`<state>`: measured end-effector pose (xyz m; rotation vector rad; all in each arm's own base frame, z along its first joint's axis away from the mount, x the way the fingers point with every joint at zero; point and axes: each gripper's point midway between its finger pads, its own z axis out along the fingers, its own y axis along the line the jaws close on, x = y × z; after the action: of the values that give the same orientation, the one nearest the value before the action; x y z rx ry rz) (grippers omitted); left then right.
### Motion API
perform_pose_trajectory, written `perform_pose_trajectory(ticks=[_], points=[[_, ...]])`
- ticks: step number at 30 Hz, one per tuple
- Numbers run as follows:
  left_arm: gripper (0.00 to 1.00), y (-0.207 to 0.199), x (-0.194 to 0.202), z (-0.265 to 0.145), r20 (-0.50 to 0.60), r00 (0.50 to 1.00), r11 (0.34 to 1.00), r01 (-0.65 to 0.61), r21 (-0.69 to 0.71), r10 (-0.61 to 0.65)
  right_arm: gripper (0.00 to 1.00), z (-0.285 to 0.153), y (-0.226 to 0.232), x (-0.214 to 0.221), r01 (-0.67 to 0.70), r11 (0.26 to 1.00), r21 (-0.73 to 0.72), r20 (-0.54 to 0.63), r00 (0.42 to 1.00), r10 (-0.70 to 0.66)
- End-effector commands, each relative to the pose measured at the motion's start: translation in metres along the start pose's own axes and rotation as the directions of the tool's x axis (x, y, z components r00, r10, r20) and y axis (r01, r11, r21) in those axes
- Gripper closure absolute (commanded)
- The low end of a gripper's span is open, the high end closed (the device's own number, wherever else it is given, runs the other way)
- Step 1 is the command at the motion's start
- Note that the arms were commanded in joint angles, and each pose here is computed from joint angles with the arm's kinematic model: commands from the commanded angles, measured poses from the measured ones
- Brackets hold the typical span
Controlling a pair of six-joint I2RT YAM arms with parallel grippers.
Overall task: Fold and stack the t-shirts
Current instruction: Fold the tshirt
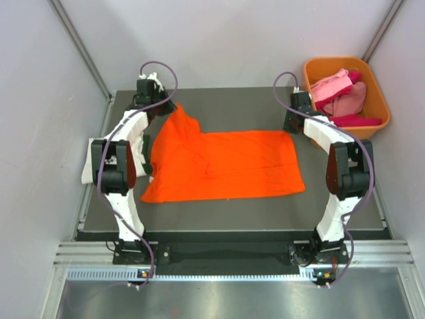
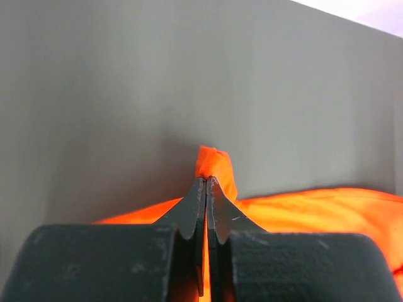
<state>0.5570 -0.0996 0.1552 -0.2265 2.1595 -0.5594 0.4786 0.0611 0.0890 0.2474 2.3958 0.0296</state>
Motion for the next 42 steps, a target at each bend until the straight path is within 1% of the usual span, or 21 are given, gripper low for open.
perform_pose_trajectory(ticks=[1,2,4,6,7,8,10,11,13,14,17,19,21,22,23,27,30,36,42], points=[[1.00,-0.018,-0.020,-0.029,0.085,0.994,0.998,-0.063,0.006,0.062,1.00,-0.028,0.009,-0.013,0.020,0.999,-0.046,0.058,0.998,-0.018],[1.00,-0.016,-0.009,-0.030,0.067,0.996,0.998,-0.062,-0.001,0.062,1.00,-0.029,0.007,-0.008,0.023,0.999,-0.043,0.050,0.999,-0.021],[1.00,-0.022,-0.010,-0.044,0.085,0.994,0.997,-0.074,-0.003,0.074,1.00,-0.039,0.006,-0.010,0.023,0.999,-0.048,0.065,0.998,-0.019],[1.00,-0.023,0.002,-0.050,0.071,0.995,0.997,-0.074,-0.010,0.075,1.00,-0.045,0.003,-0.004,0.024,0.998,-0.050,0.063,0.998,-0.021],[1.00,-0.027,-0.003,-0.060,0.093,0.992,0.997,-0.080,-0.014,0.081,1.00,-0.052,0.004,-0.007,0.023,0.998,-0.060,0.078,0.997,-0.018],[1.00,-0.026,0.007,-0.063,0.078,0.993,0.996,-0.082,-0.023,0.084,1.00,-0.054,0.002,0.000,0.025,0.998,-0.057,0.065,0.998,-0.021],[1.00,-0.032,0.006,-0.079,0.105,0.990,0.995,-0.096,-0.035,0.099,1.00,-0.062,-0.001,0.000,0.030,0.998,-0.056,0.071,0.997,-0.026],[1.00,-0.028,0.016,-0.081,0.091,0.991,0.994,-0.095,-0.049,0.099,1.00,-0.063,-0.004,0.007,0.033,0.998,-0.048,0.058,0.998,-0.030],[1.00,-0.035,0.013,-0.099,0.121,0.987,0.994,-0.101,-0.051,0.107,1.00,-0.072,-0.007,0.008,0.031,0.999,-0.043,0.073,0.997,-0.027],[1.00,-0.032,0.024,-0.102,0.108,0.988,0.993,-0.101,-0.065,0.107,1.00,-0.071,-0.009,0.014,0.029,0.999,-0.043,0.066,0.998,-0.026],[1.00,-0.031,0.035,-0.121,0.119,0.987,0.992,-0.100,-0.081,0.109,1.00,-0.075,-0.012,0.024,0.026,0.999,-0.044,0.059,0.998,-0.024],[1.00,-0.035,0.035,-0.137,0.144,0.984,0.992,-0.098,-0.074,0.108,1.00,-0.075,-0.013,0.028,0.022,0.999,-0.042,0.056,0.998,-0.020],[1.00,-0.030,0.047,-0.144,0.133,0.986,0.992,-0.092,-0.086,0.103,1.00,-0.073,-0.018,0.035,0.014,0.999,-0.031,0.043,0.999,-0.013],[1.00,-0.033,0.045,-0.156,0.155,0.983,0.993,-0.086,-0.082,0.098,1.00,-0.071,-0.020,0.039,0.014,1.000,-0.021,0.037,0.999,-0.013],[1.00,-0.028,0.055,-0.158,0.142,0.985,0.992,-0.082,-0.091,0.095,1.00,-0.071,-0.022,0.039,0.008,1.000,-0.016,0.039,0.999,-0.007],[1.00,-0.012,0.067,-0.179,0.144,0.985,0.981,-0.068,-0.179,0.095,1.00,-0.070,-0.027,0.044,-0.013,1.000,0.007,0.035,0.999,0.013],[1.00,-0.008,0.079,-0.193,0.134,0.986,0.980,-0.069,-0.188,0.095,1.00,-0.072,-0.032,0.045,-0.030,0.999,0.024,0.044,0.999,0.029],[1.00,-0.012,0.088,-0.227,0.173,0.980,0.985,-0.067,-0.157,0.094,1.00,-0.074,-0.042,0.046,-0.051,0.998,0.043,0.052,0.997,0.049],[1.00,-0.007,0.107,-0.238,0.122,0.989,0.984,-0.065,-0.167,0.087,1.00,-0.072,-0.046,0.052,-0.058,0.997,0.049,0.041,0.998,0.056]])
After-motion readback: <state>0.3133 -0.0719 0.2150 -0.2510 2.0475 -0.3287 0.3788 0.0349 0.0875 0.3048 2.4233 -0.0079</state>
